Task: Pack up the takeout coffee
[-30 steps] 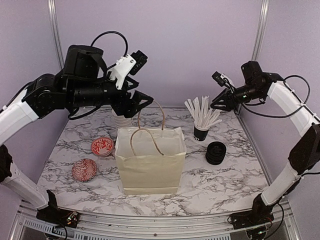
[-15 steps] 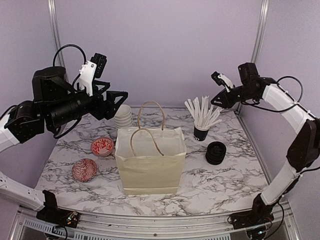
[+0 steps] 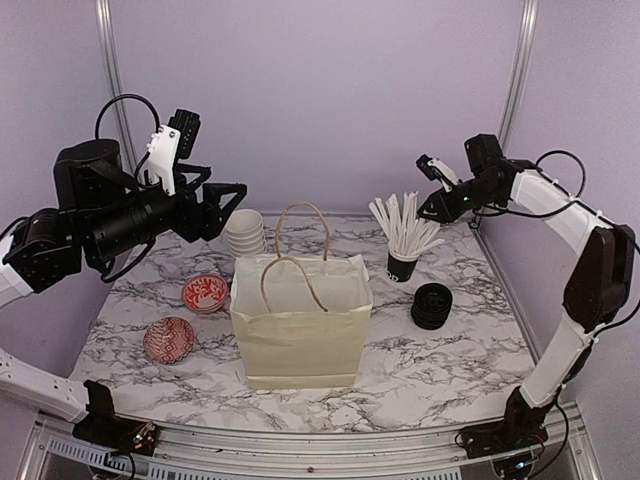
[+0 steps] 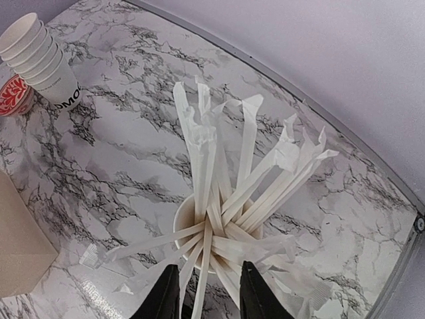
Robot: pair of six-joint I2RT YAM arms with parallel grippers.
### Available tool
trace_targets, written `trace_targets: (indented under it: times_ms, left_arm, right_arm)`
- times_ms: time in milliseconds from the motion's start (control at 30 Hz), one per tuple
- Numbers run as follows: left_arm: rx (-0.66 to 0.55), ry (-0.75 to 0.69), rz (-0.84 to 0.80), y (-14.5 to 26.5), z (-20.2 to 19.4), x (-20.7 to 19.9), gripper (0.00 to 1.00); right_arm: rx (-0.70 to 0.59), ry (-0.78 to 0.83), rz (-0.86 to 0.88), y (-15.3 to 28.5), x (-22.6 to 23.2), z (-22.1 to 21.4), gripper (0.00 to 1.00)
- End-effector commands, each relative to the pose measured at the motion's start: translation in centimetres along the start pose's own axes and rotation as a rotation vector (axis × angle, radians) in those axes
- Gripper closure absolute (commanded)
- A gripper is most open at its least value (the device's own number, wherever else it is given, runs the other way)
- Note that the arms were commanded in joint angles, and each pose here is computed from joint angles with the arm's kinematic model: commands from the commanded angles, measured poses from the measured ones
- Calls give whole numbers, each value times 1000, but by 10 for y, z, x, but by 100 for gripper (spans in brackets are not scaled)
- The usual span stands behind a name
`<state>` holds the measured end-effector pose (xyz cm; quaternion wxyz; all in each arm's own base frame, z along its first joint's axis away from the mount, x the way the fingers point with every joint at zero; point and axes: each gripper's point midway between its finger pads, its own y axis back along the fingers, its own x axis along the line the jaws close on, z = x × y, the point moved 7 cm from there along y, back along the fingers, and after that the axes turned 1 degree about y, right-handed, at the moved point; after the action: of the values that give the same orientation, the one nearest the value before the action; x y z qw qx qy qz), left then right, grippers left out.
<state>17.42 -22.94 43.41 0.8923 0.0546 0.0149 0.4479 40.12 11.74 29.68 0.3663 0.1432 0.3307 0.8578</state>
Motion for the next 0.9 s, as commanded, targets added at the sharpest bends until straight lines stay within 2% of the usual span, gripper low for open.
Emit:
trace_targets:
  times_ms: [0, 100, 300, 533, 867]
  left_arm:
    - [-25, 17, 0, -1, 4, 0, 20]
    - [-24, 17, 7, -1, 3, 1, 21]
    - [-19, 14, 2, -2, 1, 0, 21]
    - [-14, 12, 1, -4, -1, -1, 21]
    - [-12, 11, -5, -3, -3, -1, 21]
  right_arm:
    - [-94, 26, -61, 29, -3, 28, 70]
    - [-111, 37, -58, 35, -1, 33, 70]
    - [-144, 71, 145, 42, 27, 27, 66]
    - [-50, 110, 211, 33, 37, 4, 64]
    - [32, 214, 136, 13, 58, 9, 64]
